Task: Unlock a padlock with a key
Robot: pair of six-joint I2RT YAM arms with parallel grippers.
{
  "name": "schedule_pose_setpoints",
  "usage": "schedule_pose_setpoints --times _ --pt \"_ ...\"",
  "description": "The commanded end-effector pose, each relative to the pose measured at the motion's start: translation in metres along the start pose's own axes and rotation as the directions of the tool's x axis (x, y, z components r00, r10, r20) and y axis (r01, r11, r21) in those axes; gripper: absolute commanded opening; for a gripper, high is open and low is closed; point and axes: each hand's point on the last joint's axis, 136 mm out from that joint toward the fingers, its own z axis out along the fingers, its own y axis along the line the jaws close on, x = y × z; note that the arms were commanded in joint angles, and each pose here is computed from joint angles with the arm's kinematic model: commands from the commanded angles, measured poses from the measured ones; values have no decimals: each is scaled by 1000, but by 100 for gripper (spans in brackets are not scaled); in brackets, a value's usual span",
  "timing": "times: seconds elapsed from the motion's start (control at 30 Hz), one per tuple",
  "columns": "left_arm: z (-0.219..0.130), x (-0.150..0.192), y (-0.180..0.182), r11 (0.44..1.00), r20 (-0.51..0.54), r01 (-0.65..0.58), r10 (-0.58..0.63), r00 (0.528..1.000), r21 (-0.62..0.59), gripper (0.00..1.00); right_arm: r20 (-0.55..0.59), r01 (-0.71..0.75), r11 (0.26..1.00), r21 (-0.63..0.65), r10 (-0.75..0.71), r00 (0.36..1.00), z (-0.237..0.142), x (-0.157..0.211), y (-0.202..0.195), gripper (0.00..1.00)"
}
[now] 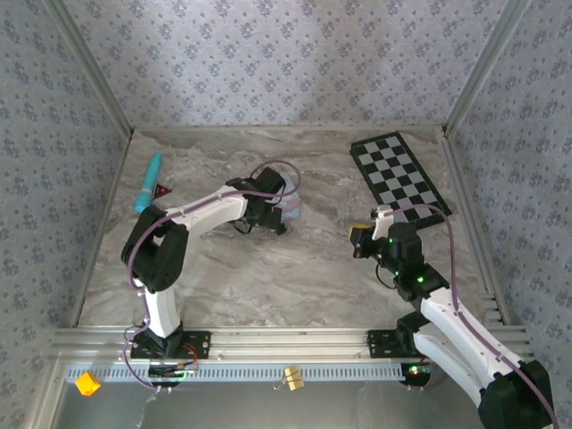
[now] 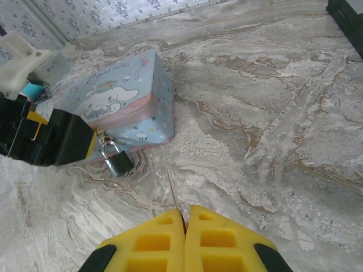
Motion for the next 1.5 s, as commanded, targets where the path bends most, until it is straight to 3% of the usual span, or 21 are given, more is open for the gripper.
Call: schedule_pose_setpoints --times 0.0,0.13,0.23,0.4,0.63,1.13,1.47 --pt "-27 -14 4 999 71 -34 36 997 -21 99 28 -8 1000 -1 8 1000 -1 -4 -1 0" --pt "-62 -1 -8 1000 154 -14 10 988 22 99 35 -10 1000 -8 11 999 0 -4 0 0" --pt "-78 9 -43 980 227 -7 -39 973 200 97 38 -14 1000 -13 15 999 2 -3 0 0" --pt "-80 15 -85 854 232 55 -202 952 517 92 31 -21 1000 -22 21 999 5 -1 0 0" --pt "-59 12 -103 751 158 109 -275 948 652 85 32 -20 1000 -15 20 999 6 1 -2 0" --pt "-4 13 -81 730 128 248 -418 899 637 70 40 -18 1000 -21 19 999 5 1 -1 0" --pt "17 13 -73 758 176 234 -417 892 609 70 40 -20 999 -26 21 999 5 0 -1 0"
